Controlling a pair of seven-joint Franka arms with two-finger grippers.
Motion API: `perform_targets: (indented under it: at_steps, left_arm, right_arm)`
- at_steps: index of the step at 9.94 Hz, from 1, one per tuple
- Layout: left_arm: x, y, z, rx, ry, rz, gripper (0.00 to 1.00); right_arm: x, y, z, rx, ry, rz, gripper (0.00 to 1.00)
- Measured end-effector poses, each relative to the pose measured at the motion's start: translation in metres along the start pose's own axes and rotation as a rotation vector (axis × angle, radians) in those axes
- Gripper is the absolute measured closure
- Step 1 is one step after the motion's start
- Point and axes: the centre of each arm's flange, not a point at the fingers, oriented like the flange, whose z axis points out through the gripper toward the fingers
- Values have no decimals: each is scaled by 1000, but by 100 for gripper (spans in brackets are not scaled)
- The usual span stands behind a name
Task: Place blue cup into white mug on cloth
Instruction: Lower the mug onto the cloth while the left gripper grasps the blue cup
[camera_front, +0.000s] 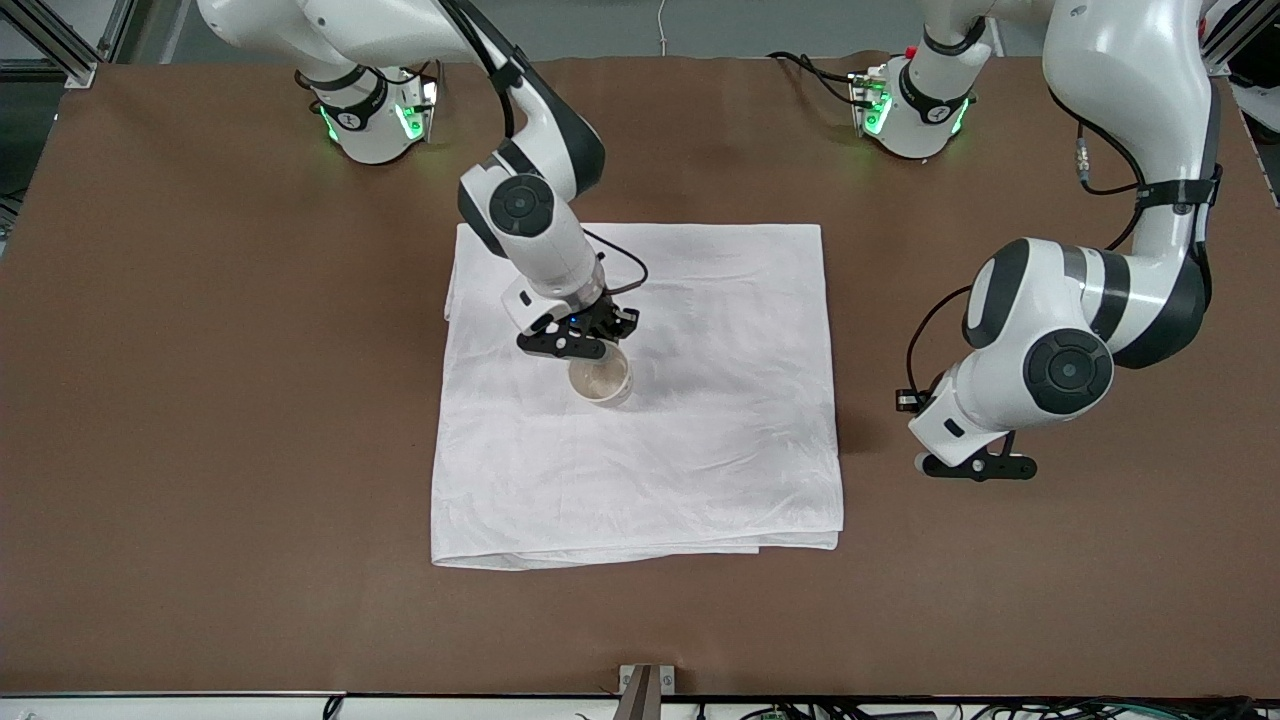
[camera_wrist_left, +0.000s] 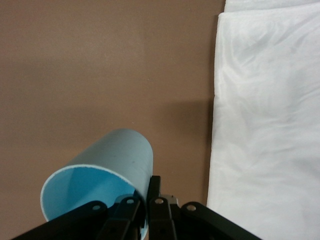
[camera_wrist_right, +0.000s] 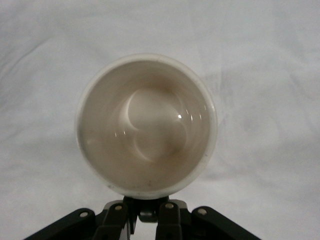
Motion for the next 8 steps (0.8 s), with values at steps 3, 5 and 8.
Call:
perform_targets:
  at_steps: [3, 5, 8]
  left_arm:
    - [0, 3, 0, -1, 2, 40, 96]
    - [1, 5, -7, -21, 10, 46, 96]
    - [0, 7, -20, -54, 28, 39, 96]
  right_arm:
    - [-14, -10, 25, -11, -12, 12, 81]
    - [-21, -14, 28, -15, -14, 3, 80]
    - [-23, -16, 46, -43, -11, -23, 70]
